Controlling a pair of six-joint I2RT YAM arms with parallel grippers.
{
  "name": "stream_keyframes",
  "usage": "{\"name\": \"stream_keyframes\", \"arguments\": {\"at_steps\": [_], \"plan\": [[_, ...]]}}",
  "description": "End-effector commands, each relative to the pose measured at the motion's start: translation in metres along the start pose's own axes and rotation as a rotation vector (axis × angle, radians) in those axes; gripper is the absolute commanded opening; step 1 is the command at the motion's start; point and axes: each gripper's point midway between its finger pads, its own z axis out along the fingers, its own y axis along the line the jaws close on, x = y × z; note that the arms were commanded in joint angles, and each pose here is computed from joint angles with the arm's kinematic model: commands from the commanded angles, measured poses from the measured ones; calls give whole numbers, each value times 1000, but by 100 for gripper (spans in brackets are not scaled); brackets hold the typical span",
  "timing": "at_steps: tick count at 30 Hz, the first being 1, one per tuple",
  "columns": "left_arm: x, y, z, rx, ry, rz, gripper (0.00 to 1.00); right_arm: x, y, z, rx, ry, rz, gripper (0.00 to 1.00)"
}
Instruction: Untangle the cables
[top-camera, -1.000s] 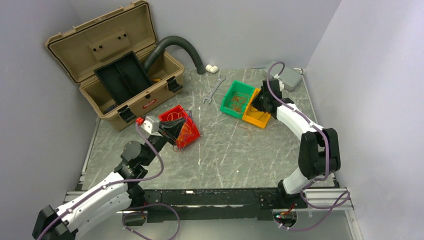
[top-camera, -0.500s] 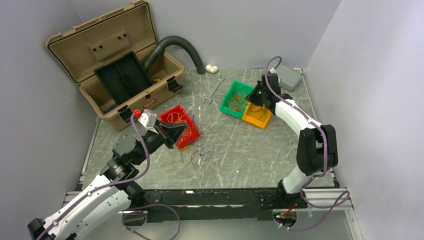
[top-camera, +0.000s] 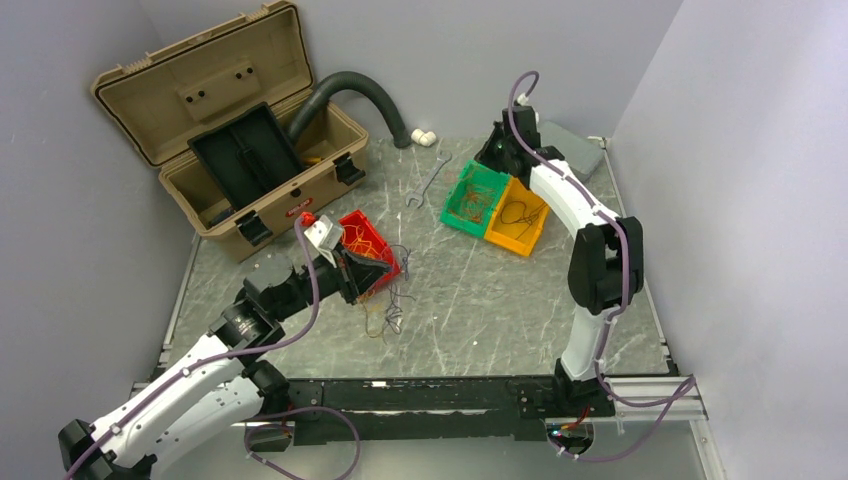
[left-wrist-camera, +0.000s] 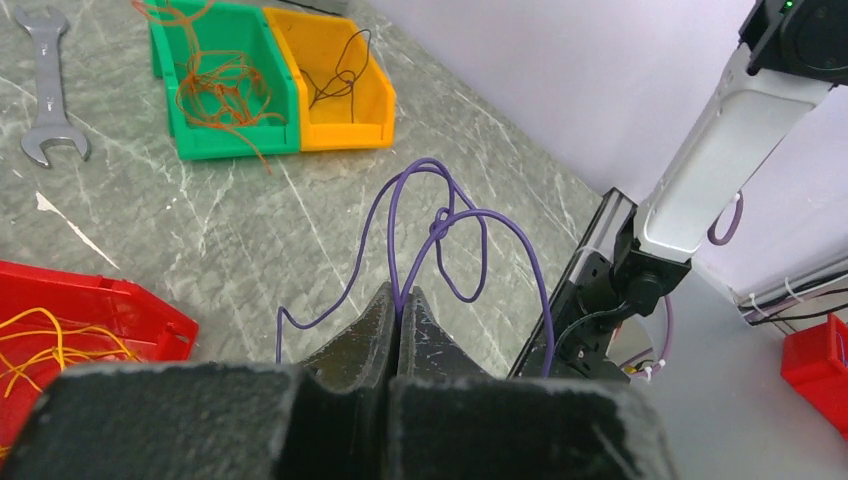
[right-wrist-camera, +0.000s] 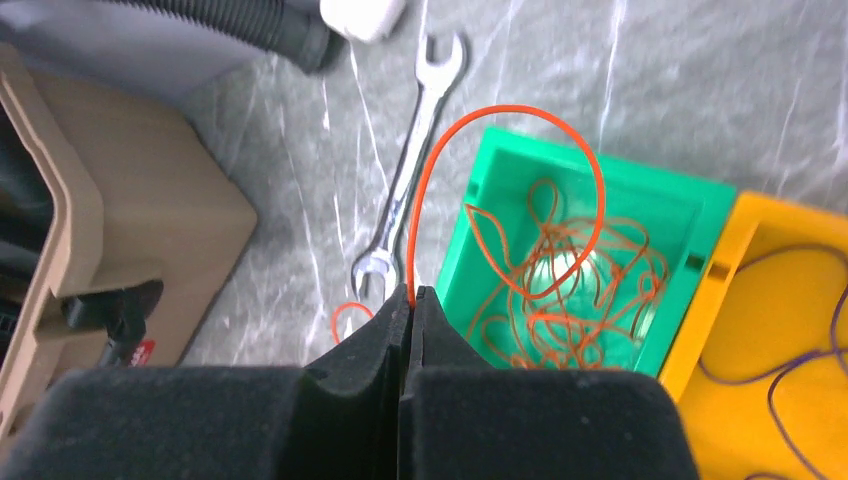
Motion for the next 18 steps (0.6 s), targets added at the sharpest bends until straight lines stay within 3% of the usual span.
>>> {"name": "stream_keyframes", "arguments": {"at_steps": [1, 12, 18], "plan": [[-22, -18, -3, 58, -36, 33, 0, -47, 7, -8, 46, -107, -64, 0], [-13, -16, -1, 62, -24, 2, 0, -77, 2, -18, 21, -151, -63, 0], [-9, -14, 5, 62, -6, -3, 0, -42, -14, 2, -11, -136, -128, 0]]}}
